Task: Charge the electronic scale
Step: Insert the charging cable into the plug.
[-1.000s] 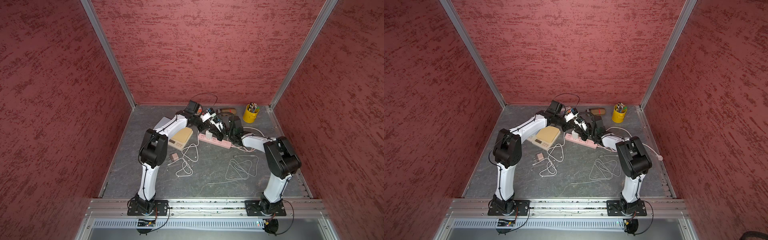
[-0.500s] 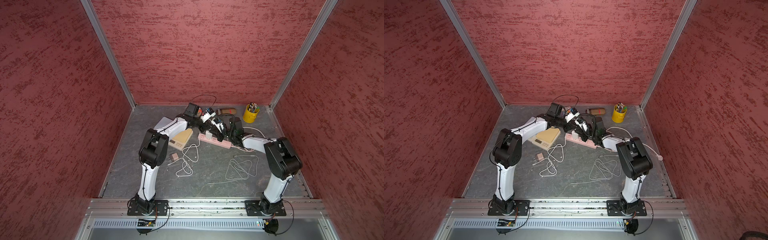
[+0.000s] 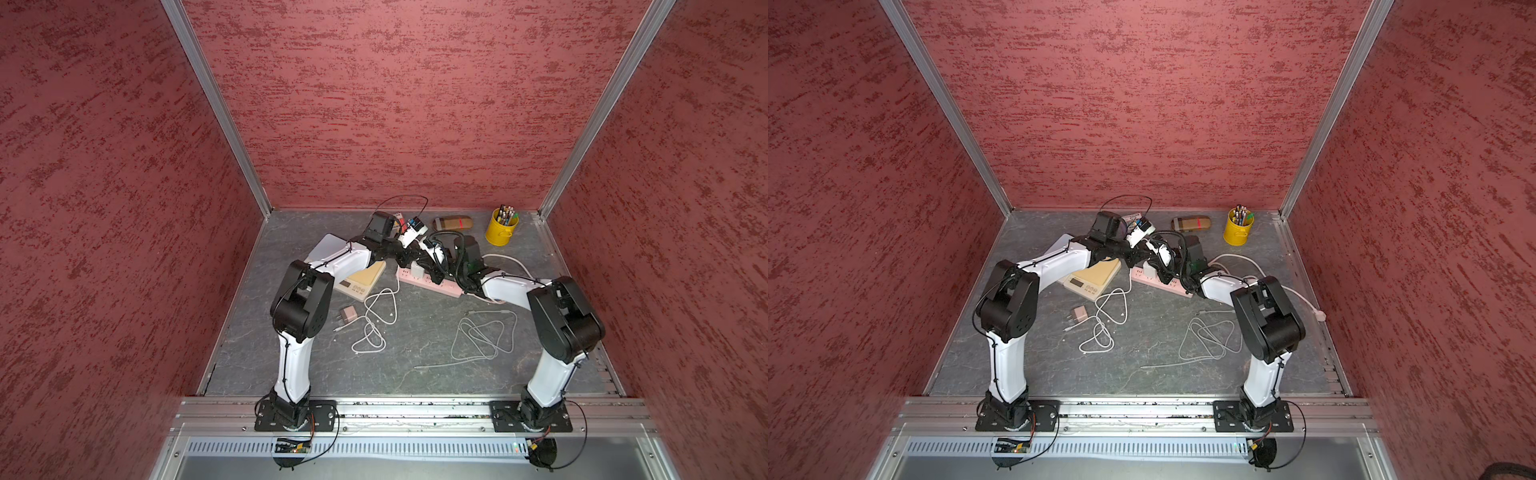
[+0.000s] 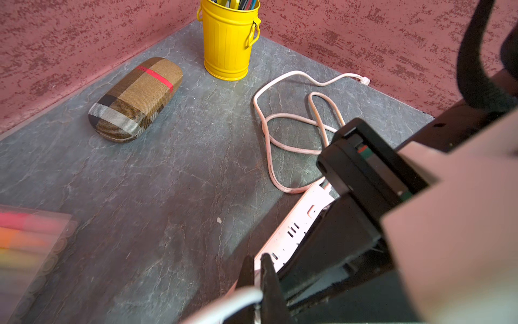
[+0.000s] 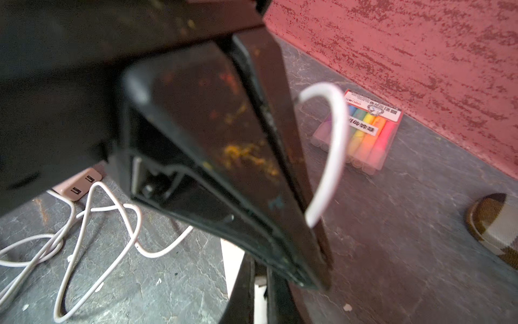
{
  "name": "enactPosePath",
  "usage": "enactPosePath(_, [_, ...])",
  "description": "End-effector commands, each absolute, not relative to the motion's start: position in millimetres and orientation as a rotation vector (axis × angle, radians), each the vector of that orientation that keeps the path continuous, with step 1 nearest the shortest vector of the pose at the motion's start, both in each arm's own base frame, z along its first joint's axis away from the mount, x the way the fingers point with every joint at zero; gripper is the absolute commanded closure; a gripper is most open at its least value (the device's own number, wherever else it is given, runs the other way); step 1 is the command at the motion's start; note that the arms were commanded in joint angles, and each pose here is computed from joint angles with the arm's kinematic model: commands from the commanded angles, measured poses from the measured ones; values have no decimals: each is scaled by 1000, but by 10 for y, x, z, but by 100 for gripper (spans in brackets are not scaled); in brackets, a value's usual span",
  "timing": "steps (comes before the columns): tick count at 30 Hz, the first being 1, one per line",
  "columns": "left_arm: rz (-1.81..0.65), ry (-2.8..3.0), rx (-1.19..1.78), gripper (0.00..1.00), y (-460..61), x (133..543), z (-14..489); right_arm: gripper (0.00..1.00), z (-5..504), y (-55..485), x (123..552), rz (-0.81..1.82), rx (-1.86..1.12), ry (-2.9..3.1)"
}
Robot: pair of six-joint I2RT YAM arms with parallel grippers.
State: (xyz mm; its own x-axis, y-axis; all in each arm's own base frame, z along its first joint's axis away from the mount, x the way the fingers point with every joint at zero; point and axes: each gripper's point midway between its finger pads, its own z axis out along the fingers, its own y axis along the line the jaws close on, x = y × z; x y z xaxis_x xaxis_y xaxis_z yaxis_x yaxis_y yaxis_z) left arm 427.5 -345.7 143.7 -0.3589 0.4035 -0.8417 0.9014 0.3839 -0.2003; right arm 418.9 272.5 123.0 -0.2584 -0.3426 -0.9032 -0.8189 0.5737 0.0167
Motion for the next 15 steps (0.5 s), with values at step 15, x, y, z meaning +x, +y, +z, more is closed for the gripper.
enactPosePath(15, [-1114,2235,1171,100,-3502,3456,724,100,501,2572,3870,586,-840,2150])
